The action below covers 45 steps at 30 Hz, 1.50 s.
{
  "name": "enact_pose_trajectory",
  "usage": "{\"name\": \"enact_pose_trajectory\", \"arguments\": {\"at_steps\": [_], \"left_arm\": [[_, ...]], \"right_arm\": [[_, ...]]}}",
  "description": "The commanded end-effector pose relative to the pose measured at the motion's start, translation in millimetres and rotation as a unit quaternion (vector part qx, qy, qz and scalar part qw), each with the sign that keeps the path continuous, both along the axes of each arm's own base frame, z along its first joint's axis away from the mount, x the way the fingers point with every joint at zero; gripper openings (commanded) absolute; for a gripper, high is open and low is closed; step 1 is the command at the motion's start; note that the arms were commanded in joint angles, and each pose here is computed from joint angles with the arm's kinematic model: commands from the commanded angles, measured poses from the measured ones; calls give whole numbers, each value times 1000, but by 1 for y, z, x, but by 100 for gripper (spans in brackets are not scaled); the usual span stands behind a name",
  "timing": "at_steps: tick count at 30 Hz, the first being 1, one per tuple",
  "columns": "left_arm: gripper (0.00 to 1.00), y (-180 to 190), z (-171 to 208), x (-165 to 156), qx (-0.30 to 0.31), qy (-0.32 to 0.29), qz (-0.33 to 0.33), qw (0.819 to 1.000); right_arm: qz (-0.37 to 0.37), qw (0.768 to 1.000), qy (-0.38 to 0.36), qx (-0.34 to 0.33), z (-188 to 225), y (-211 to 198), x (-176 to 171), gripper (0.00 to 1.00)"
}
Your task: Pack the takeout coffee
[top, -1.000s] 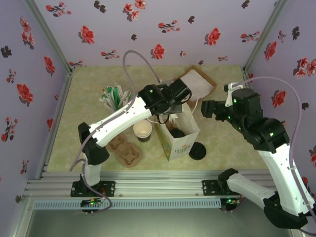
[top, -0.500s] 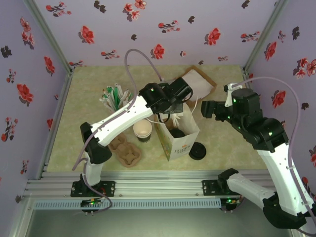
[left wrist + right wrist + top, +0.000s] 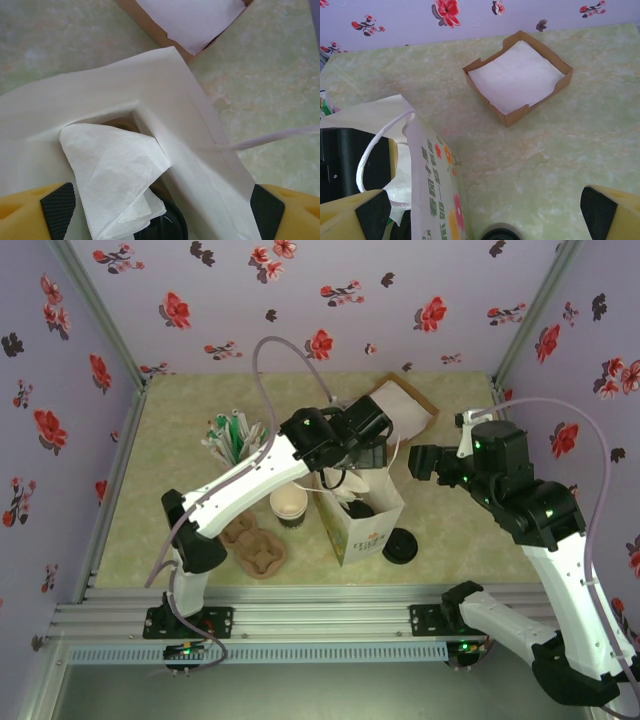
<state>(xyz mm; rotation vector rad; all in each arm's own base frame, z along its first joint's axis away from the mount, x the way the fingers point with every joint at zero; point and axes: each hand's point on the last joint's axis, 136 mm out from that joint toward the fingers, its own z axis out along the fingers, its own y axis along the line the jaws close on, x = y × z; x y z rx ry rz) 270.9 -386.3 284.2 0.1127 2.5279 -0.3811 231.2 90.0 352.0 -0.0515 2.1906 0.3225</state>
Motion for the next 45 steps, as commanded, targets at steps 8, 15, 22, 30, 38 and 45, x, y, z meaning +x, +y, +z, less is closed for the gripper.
{"name": "enact_pose_trajectory", "arguments": {"at_steps": [8, 15, 22, 30, 38, 45], "left_arm": [[99, 8, 67, -8, -52, -69, -45, 995], [99, 16, 108, -12, -79, -139, -87, 983], [99, 34, 146, -19, -92, -215, -123, 965], [99, 84, 168, -31, -81, -300, -122, 943], [99, 136, 158, -35, -66, -327, -98, 938], [99, 186, 128, -8, -51, -293, -35, 954]], "right_arm": [[4, 1000, -28, 8, 10, -2, -3, 99], [-3, 998, -59, 14, 22, -9, -11, 99], [16, 993, -112, 44, 43, -9, -25, 99], [25, 987, -145, 59, 54, -13, -39, 99], [35, 986, -149, 64, 49, -10, -41, 99], [-34, 990, -132, 25, 35, -29, -22, 99]]}}
